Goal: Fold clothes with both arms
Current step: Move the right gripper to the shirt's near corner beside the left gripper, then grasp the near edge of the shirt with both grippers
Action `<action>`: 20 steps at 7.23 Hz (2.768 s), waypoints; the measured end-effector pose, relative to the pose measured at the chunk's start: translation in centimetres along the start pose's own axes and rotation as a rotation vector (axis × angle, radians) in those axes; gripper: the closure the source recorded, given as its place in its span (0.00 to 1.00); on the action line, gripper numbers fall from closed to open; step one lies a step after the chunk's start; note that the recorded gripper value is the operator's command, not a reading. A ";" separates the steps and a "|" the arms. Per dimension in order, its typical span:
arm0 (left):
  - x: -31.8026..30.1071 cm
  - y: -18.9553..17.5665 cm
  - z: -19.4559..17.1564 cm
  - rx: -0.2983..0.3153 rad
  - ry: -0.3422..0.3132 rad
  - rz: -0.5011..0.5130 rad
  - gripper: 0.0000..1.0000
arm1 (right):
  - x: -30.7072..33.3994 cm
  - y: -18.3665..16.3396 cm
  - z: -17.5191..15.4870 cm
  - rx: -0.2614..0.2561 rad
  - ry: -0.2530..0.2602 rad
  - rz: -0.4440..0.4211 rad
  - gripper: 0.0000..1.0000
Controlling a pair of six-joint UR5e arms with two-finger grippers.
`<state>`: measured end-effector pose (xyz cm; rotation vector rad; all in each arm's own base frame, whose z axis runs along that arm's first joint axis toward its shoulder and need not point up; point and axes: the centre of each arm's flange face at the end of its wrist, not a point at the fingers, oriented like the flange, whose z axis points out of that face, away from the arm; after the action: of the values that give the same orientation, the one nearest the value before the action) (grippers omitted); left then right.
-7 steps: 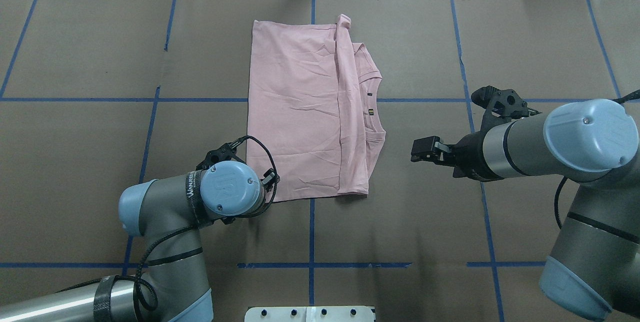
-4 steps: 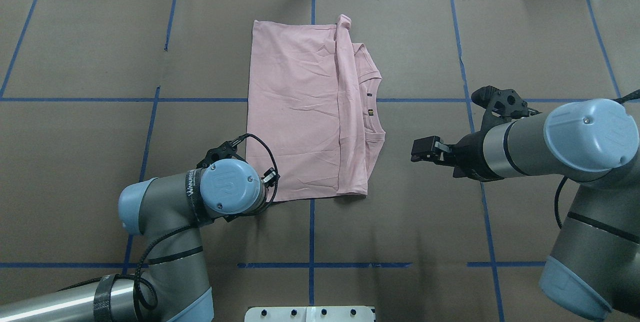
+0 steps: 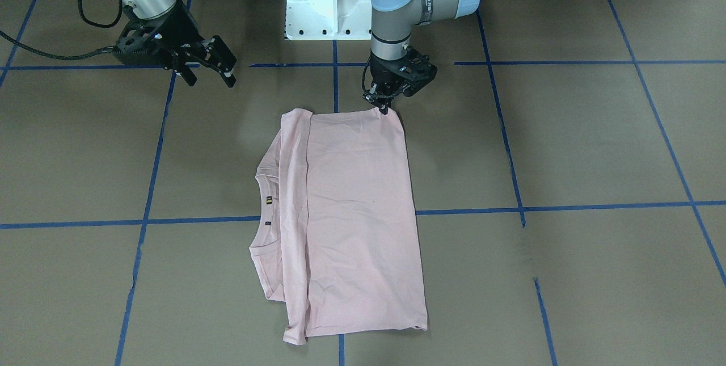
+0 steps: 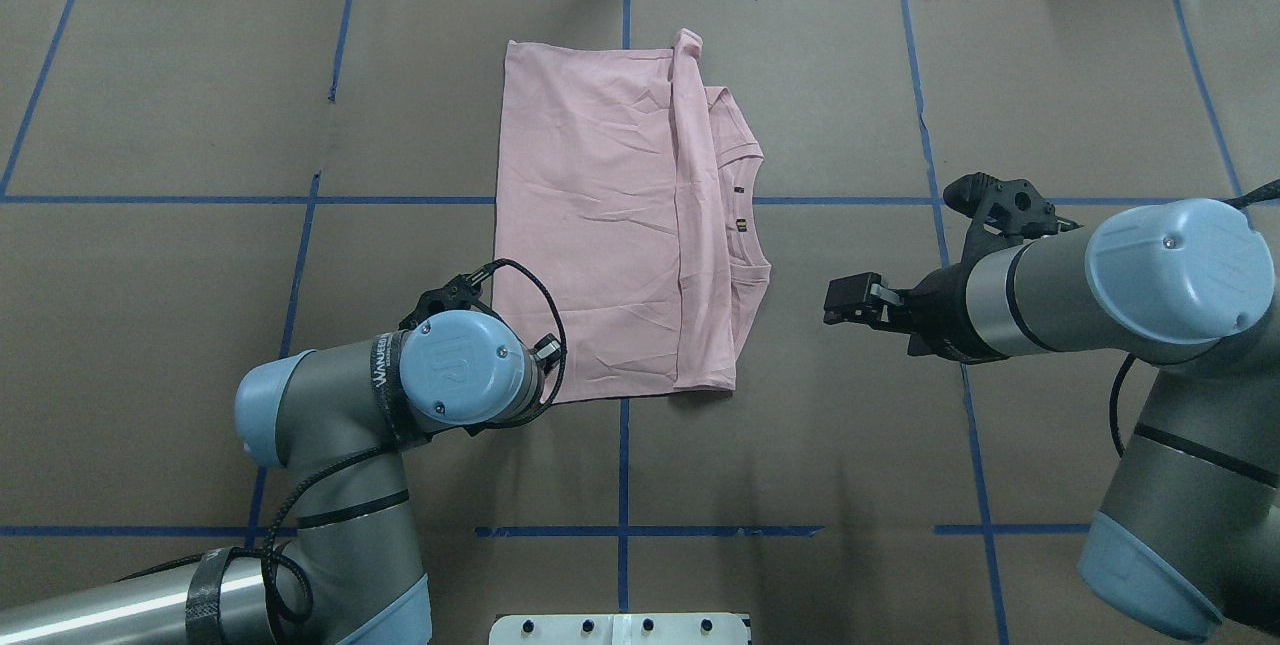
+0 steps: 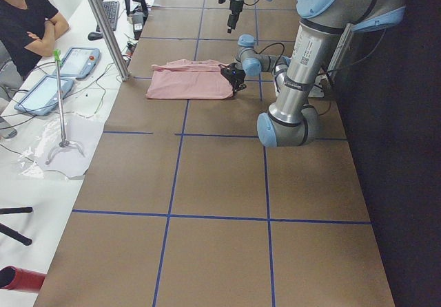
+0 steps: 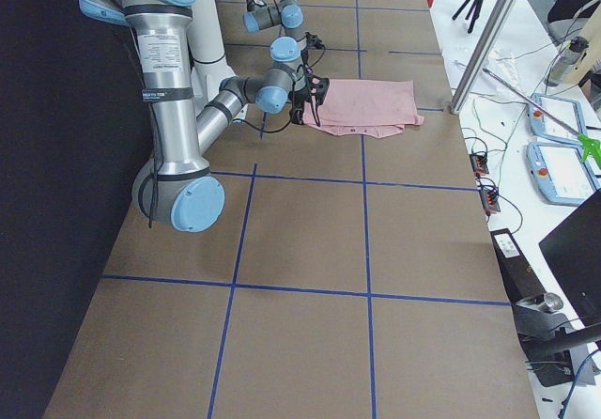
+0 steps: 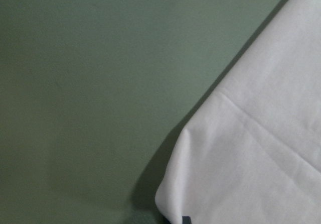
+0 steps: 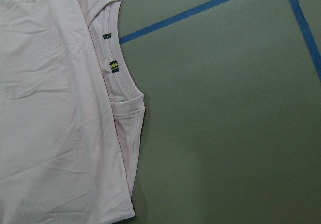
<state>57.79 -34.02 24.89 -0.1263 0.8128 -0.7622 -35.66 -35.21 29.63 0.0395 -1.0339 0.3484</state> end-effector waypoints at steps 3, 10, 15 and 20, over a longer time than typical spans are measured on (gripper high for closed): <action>0.2 -0.2 -0.3 0.004 -0.001 -0.001 1.00 | -0.9 1.5 1.7 -0.015 0.011 0.055 0.00; 0.4 -0.6 -0.7 0.004 0.007 0.005 1.00 | -11.2 5.7 12.6 0.039 0.184 0.214 0.00; 0.6 -0.3 -1.0 -0.002 0.012 0.007 1.00 | -12.2 5.2 17.0 0.049 0.245 0.210 0.00; 0.7 -0.2 -1.4 -0.008 0.020 0.010 1.00 | -11.8 4.9 17.8 0.053 0.262 0.215 0.81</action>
<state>56.99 -34.40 23.52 -0.1220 0.8353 -0.7522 -57.45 -37.14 28.18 -0.0689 -0.7705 0.5618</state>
